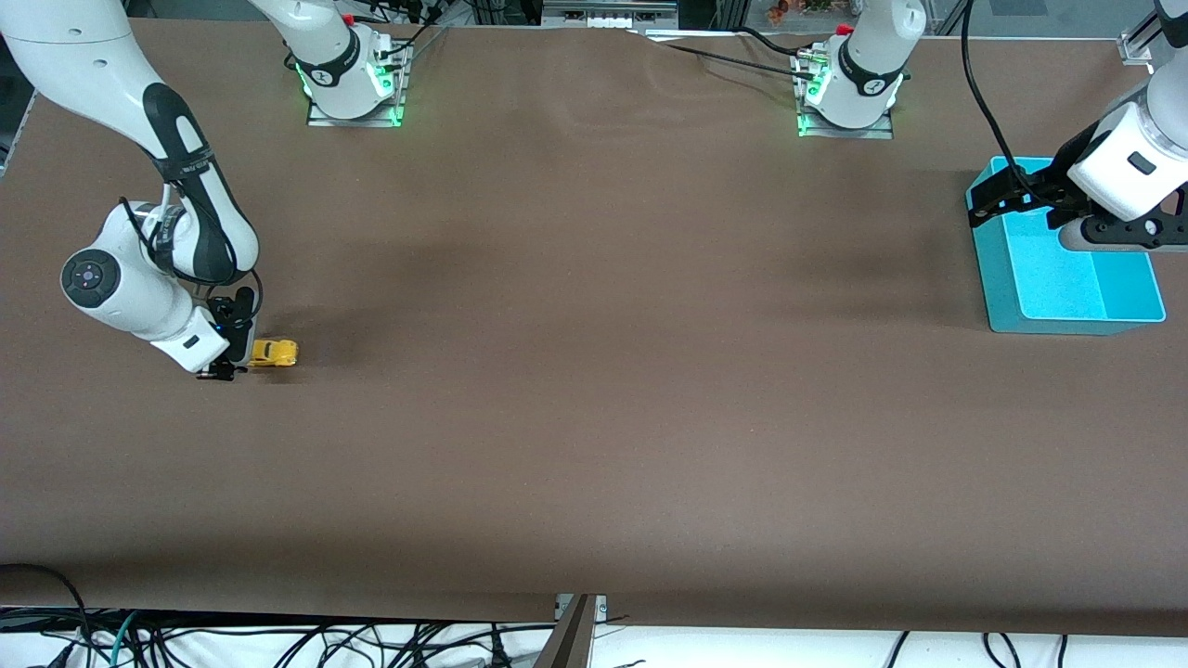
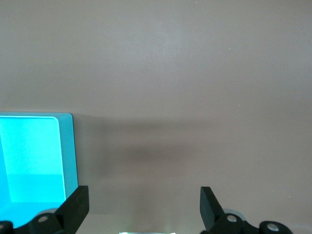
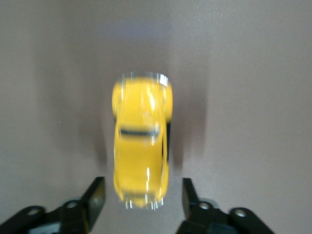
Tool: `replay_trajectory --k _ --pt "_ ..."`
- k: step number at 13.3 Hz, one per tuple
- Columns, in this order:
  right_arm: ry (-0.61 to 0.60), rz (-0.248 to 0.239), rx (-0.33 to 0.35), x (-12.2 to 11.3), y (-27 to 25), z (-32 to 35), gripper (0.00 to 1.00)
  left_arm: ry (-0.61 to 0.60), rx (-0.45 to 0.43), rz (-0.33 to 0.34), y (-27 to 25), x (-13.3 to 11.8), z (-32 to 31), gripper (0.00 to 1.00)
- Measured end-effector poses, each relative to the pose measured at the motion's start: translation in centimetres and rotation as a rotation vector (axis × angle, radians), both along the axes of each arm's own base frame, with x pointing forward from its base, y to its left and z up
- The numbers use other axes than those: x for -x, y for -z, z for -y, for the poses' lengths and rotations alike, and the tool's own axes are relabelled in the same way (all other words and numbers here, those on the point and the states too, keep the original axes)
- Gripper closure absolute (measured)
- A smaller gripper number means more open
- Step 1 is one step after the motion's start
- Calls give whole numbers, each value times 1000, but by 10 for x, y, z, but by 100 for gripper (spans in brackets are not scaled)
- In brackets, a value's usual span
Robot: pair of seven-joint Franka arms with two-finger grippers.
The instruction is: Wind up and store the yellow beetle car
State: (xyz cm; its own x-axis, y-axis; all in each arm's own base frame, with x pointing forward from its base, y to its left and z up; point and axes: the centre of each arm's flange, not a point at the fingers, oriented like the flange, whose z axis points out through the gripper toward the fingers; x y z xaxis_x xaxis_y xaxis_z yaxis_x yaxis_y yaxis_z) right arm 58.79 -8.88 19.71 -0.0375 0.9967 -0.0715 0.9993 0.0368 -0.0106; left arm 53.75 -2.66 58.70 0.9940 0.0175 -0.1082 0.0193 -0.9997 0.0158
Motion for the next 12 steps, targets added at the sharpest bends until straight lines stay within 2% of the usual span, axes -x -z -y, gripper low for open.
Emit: replay_trajectory --k 2,12 --pt "-5 6 1 -2 -3 0 1 0 0 0 0 0 0 0" --pt "-8 35 4 -11 -16 0 0 0 0 0 0 0 0 0"
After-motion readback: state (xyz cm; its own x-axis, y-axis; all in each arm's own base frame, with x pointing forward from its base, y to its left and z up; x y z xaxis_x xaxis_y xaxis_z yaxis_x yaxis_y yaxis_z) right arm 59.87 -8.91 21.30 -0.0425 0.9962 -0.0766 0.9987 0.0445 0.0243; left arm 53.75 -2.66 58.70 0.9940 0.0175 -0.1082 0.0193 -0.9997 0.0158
